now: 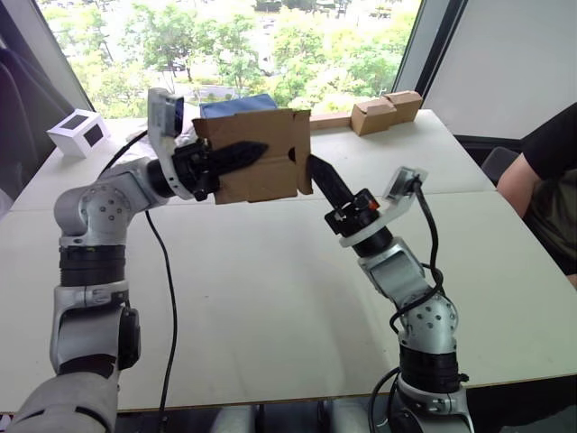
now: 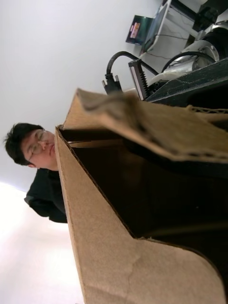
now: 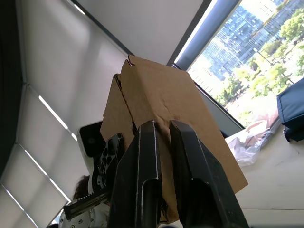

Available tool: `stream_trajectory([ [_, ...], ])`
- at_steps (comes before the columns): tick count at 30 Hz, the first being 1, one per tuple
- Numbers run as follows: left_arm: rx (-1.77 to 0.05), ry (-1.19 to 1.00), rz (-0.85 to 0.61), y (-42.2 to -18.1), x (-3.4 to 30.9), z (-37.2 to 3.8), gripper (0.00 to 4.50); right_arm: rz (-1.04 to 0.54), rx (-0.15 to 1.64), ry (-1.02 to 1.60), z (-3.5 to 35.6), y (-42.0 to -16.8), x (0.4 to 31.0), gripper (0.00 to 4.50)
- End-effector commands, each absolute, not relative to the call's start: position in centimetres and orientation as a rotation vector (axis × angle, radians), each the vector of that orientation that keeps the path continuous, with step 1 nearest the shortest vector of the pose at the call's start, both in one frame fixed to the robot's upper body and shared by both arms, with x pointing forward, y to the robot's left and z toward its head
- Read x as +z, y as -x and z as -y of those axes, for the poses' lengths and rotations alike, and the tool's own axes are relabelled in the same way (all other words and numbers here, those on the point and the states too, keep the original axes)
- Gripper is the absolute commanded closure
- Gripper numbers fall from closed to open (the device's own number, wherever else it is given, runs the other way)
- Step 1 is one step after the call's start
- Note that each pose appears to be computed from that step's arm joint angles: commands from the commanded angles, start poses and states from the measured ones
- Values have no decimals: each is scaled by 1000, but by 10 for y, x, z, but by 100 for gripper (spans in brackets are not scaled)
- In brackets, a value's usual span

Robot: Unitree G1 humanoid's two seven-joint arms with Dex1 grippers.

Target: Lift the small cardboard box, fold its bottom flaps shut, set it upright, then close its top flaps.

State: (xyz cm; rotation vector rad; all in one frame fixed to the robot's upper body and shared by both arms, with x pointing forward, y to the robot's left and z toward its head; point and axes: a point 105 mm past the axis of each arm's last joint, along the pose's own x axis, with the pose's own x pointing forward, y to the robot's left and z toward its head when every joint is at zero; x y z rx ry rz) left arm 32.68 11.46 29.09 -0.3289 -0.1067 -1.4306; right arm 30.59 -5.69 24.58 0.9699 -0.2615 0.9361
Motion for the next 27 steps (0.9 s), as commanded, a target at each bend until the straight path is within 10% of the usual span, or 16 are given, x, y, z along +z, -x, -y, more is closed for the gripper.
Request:
stream_trajectory([
  [1, -1455, 290, 143, -319, 299, -115, 450, 295, 969, -967, 53, -301, 256, 409],
  [27, -1441, 322, 194, -329, 305, -108, 450, 254, 1094, -1039, 20, -282, 263, 409],
])
